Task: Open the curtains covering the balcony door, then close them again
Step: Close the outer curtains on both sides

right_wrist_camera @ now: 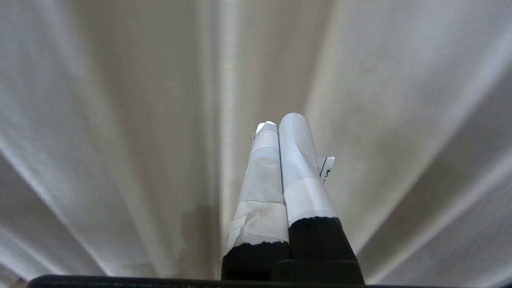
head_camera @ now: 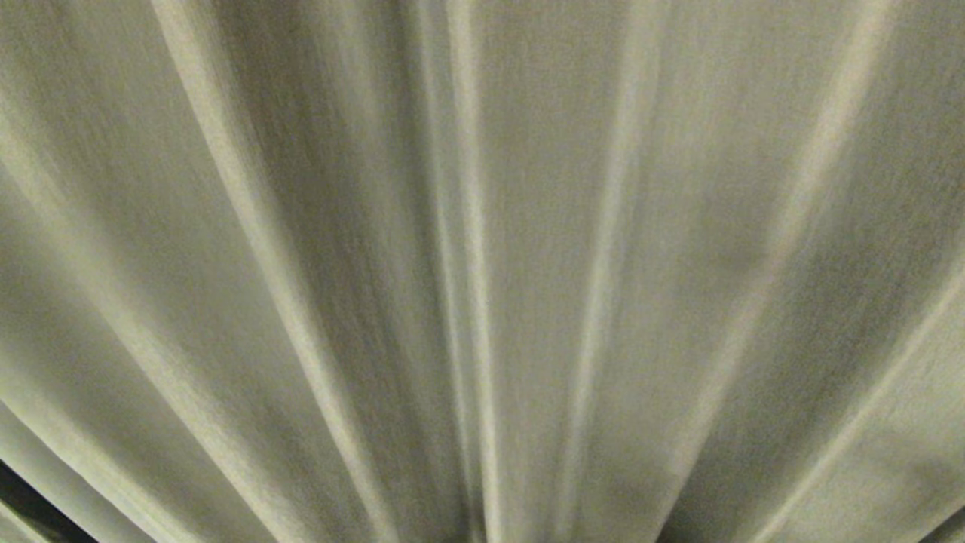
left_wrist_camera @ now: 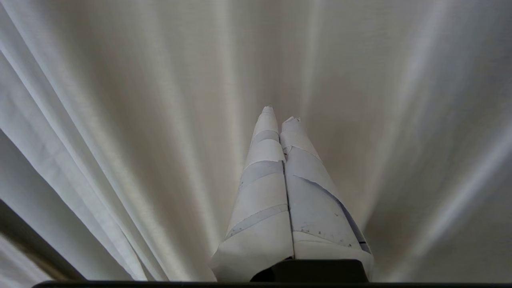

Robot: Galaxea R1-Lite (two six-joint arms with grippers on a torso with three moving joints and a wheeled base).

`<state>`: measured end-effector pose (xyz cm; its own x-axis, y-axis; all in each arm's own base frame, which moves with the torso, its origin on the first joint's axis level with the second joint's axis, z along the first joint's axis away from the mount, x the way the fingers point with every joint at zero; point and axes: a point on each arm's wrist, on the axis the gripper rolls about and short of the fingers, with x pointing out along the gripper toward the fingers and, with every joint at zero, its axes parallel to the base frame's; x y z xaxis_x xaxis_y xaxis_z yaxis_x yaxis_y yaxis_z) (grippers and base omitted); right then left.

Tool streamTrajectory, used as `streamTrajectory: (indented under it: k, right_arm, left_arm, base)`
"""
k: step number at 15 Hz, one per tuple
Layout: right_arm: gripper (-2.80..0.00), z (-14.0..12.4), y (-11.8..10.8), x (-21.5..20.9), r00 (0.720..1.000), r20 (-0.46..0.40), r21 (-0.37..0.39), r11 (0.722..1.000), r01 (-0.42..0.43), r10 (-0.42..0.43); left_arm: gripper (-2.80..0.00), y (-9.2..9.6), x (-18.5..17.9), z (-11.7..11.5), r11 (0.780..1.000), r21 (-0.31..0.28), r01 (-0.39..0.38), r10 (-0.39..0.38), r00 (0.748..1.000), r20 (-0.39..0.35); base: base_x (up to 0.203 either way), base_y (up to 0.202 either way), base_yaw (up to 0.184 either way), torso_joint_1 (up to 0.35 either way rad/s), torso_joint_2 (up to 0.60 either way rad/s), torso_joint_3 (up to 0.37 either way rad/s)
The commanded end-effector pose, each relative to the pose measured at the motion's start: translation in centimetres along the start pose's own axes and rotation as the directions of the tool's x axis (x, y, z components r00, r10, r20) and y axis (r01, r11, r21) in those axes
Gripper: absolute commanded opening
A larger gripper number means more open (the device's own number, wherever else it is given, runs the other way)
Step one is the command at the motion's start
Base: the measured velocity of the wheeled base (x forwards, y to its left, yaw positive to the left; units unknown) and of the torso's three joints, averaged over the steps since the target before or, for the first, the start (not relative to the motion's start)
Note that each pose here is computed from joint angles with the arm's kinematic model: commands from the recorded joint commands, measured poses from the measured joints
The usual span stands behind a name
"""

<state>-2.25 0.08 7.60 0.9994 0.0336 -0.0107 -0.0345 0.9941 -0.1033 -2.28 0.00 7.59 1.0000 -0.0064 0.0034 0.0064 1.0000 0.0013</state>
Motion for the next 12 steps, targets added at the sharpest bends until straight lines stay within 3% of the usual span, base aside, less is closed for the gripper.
streamTrajectory:
  k: [1, 12]
  right_arm:
    - [-2.8, -0.03, 0.01, -0.06, 1.0, 0.008, -0.001, 1.0, 0.001, -0.001]
    - [-2.8, -0.03, 0.01, -0.06, 1.0, 0.008, -0.001, 1.0, 0.001, -0.001]
  left_arm:
    - [-2.8, 0.0, 0.0, 0.01, 1.0, 0.0, 0.0, 0.0, 1.0, 0.001]
    - [-2.8, 0.0, 0.0, 0.01, 1.0, 0.0, 0.0, 0.0, 1.0, 0.001]
  base:
    - [0.0, 0.0, 0.0, 0.0, 0.0, 0.0]
    - [0.0, 0.0, 0.0, 0.0, 0.0, 0.0]
